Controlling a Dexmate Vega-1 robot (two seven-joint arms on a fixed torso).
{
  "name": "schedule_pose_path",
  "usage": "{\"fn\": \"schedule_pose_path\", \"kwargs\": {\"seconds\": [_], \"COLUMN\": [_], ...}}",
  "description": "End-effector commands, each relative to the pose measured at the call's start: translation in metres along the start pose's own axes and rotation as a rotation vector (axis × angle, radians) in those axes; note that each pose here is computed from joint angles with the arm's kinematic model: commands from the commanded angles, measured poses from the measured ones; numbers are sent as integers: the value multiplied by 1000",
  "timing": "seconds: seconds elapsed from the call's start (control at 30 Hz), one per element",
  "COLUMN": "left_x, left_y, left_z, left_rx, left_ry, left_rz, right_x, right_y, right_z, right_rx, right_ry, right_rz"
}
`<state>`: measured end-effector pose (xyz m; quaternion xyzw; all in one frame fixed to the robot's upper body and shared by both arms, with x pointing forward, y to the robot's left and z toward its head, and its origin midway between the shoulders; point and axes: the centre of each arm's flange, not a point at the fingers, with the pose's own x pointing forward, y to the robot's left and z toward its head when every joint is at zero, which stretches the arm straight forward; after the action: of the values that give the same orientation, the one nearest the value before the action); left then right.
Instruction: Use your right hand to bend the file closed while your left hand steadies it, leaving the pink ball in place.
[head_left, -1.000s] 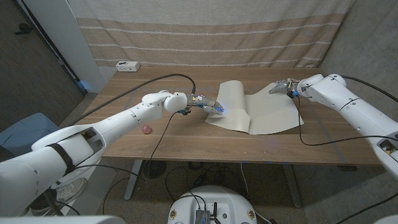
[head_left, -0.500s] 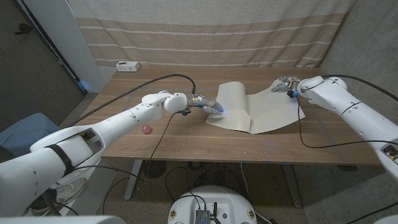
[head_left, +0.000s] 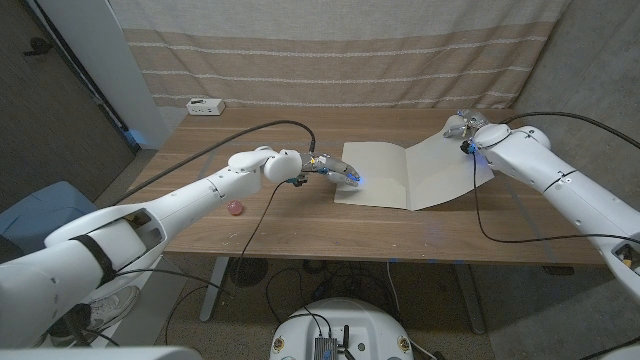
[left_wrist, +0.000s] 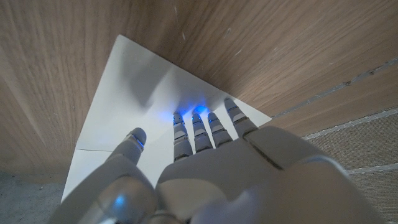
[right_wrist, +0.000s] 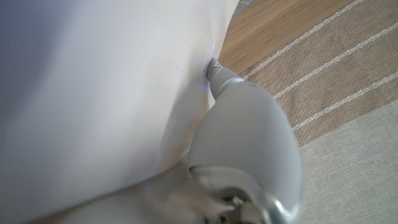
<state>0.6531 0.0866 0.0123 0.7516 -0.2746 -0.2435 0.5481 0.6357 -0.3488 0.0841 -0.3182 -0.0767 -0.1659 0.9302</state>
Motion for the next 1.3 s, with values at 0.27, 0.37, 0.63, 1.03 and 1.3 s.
{"fn": "schedule_pose_path", "kwargs": {"seconds": [0.27,0.37,0.63,1.03,1.3], "left_x": [-6,-6,-7,-5,-4], "left_y": [-1,-3,-9,-15,-17], "left_z": [5,4,4,3,2], "left_rx": [5,-7,-15,-27,-31], "left_ry": [-1,-5,-6,0,3], "left_rz": [8,-2,-13,-47,-48], "right_x": [-27,-29,-28,-24,-20], "right_y": [36,41,48,64,69], "right_z": [61,72,94,122,127], "right_rx": [-454,-500,-572,-679,-547], "right_ry": [-29,-45,-70,-47,-25], "right_rz": [-165,-154,-118,-70,-14]}}
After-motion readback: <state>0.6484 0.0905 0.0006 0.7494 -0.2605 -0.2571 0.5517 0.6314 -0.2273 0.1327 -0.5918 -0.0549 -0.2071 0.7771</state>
